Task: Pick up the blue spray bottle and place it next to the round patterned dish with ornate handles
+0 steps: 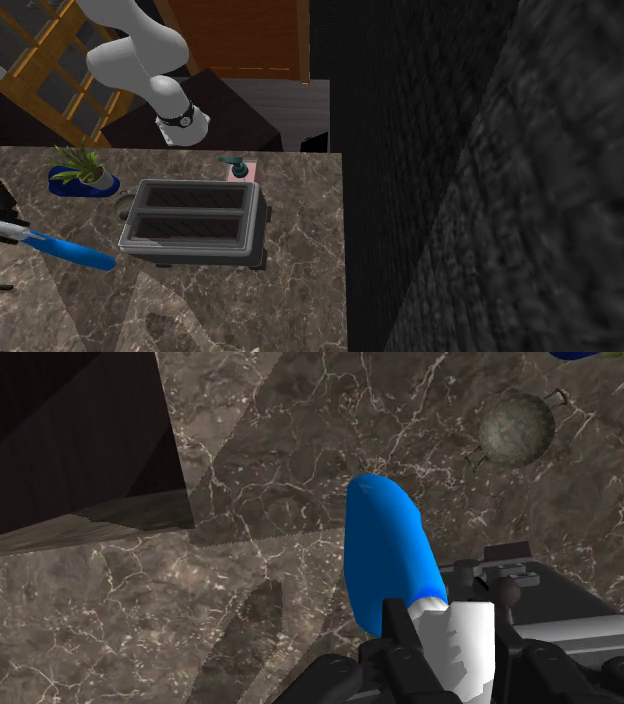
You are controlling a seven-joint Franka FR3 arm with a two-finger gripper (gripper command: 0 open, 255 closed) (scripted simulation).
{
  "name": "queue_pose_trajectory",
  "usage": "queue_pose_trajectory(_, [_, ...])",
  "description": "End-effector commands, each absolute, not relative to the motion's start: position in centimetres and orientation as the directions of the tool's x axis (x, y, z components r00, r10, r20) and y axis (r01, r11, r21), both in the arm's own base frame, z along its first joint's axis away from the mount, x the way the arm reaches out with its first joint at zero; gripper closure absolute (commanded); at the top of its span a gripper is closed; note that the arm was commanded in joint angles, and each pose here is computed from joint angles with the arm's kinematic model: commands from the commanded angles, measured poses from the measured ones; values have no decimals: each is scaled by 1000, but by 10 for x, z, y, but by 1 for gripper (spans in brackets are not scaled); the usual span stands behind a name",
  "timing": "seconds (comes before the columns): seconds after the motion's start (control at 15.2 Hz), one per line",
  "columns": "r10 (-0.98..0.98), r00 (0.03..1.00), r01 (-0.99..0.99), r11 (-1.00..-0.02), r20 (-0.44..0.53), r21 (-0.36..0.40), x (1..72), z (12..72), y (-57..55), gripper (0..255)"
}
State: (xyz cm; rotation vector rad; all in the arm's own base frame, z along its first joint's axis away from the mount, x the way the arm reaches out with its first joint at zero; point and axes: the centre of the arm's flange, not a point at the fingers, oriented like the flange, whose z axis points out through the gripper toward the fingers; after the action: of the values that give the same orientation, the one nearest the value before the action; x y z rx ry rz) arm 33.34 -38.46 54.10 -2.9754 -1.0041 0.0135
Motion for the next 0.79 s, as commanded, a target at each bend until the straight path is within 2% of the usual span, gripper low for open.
queue_pose_trajectory(0.0, [606,795,606,-795,-8,-3,332,530,-384,255])
queue_pose_trajectory(0.73, [606,795,606,-795,-8,-3,332,472,-384,255])
